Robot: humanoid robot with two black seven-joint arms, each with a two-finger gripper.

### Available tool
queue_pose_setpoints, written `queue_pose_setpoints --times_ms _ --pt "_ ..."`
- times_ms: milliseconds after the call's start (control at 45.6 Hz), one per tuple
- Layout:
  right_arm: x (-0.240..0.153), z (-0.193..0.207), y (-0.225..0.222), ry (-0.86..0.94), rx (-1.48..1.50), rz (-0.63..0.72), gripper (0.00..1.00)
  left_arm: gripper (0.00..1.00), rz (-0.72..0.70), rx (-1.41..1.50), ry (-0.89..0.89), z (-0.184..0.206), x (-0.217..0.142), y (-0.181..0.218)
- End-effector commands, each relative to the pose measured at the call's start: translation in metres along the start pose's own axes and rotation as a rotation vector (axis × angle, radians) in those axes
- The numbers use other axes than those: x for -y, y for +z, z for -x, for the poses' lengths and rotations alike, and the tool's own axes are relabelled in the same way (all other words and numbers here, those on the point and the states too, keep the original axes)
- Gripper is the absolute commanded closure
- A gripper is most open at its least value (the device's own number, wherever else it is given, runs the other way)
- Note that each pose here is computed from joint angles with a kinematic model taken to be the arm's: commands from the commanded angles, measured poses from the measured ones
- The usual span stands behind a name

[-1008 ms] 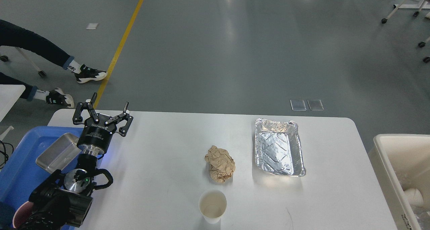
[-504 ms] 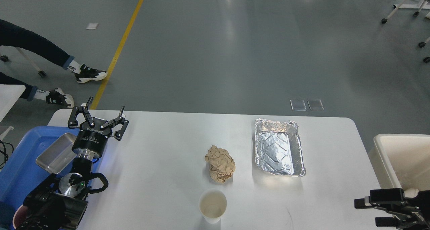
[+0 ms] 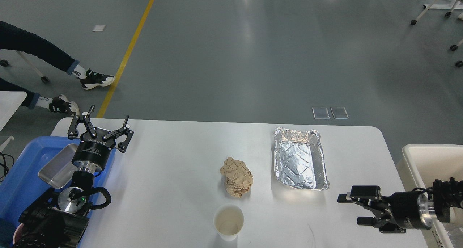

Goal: Tidy desktop
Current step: 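Reach the right gripper to the foil tray's nearer edge and grasp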

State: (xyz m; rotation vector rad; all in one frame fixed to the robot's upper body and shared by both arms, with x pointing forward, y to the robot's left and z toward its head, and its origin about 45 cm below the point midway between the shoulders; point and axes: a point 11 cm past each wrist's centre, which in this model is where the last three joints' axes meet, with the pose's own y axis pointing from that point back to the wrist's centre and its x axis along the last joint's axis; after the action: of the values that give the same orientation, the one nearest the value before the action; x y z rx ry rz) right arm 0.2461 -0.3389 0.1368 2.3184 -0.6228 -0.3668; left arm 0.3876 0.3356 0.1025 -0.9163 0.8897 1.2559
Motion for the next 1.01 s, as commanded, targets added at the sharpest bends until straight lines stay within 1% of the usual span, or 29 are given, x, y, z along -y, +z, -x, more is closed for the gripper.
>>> queue_pose_setpoints --times_ms 0,88,197,438,526,679,986 --pt "0.011 -0.009 0.004 0.067 0.046 -0.003 0.0 0.02 0.0 0.003 0.002 0.0 0.0 0.001" --pt "0.011 -0.015 0.008 0.103 0.057 0.003 0.0 0.02 0.0 0.003 0.004 -0.001 0.0 0.001" --pt "0.027 -0.016 0.005 0.117 0.055 -0.008 0.0 0.02 0.0 0.003 0.005 -0.001 0.0 0.001" --pt "0.045 -0.009 -0.003 0.088 0.063 -0.023 0.0 0.02 -0.007 0.014 0.003 0.0 0.0 0.002" --pt "0.054 -0.008 -0.009 0.082 0.058 -0.034 0.0 0.02 -0.002 0.026 0.006 -0.001 -0.001 0.008" --pt "0.071 -0.014 -0.015 0.098 0.047 -0.025 0.0 0.02 0.0 0.035 0.009 -0.002 -0.002 0.013" --pt "0.093 -0.022 -0.029 0.11 0.029 -0.041 0.0 0.02 0.003 0.047 0.013 -0.004 -0.003 0.019"
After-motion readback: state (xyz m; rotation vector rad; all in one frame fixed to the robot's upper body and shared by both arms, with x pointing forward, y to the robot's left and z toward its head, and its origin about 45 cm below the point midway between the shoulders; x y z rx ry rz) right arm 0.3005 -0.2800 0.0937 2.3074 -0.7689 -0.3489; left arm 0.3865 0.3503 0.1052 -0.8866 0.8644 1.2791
